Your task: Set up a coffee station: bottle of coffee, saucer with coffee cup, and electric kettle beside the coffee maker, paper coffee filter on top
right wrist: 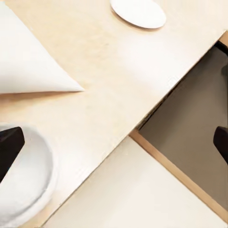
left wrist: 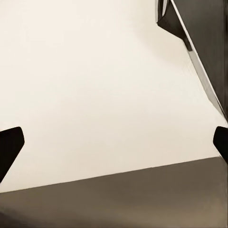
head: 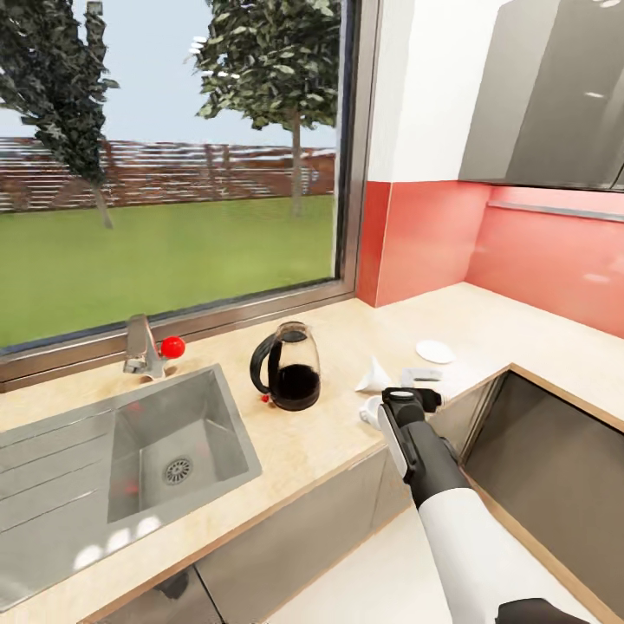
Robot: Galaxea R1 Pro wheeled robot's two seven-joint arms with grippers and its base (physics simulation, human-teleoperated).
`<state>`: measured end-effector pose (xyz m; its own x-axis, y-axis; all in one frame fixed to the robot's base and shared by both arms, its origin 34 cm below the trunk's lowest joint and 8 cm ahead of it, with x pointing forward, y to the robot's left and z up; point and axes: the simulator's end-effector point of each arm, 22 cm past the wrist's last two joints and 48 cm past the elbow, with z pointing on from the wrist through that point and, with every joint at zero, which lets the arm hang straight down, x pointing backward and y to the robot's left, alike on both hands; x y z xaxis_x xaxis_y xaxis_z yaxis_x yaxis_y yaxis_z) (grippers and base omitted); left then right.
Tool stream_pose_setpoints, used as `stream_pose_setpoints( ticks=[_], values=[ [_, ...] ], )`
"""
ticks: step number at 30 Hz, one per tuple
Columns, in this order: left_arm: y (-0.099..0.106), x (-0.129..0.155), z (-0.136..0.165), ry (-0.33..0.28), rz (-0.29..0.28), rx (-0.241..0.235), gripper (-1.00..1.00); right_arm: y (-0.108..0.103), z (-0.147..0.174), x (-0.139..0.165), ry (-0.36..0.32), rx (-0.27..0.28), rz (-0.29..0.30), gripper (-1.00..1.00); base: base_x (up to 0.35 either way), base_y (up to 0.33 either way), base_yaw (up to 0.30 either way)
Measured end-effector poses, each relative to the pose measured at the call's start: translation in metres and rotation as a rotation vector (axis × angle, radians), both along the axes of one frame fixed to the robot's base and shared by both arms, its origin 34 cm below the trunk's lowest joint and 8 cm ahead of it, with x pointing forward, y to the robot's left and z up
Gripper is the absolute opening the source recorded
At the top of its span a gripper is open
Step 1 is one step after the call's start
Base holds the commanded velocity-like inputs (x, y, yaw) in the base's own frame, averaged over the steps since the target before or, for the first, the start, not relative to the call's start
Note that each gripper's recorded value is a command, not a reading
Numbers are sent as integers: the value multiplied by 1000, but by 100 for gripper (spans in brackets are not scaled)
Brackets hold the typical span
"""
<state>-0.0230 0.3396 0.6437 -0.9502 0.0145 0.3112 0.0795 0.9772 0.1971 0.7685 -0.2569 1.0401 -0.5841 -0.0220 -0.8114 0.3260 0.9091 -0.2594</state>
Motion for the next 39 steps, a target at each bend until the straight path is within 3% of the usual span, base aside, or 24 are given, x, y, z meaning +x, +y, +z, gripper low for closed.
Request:
stream_pose_setpoints(
  ticks=[2,15,32,39],
  values=[
    [-17,-1,-1,1,-2,-17,100,0,0,0,1,0,0,100,10,0,280],
    [-21,-2,-1,3,-2,-21,100,0,-1,-1,1,0,-1,100,76,47,258],
    [-18,-1,-2,0,-3,-17,100,-2,1,-1,-1,-1,-4,100,105,-9,-48],
    [-19,-1,-1,2,-2,-19,100,-1,-19,-6,46,-6,0,100,37,-26,-31]
  ],
)
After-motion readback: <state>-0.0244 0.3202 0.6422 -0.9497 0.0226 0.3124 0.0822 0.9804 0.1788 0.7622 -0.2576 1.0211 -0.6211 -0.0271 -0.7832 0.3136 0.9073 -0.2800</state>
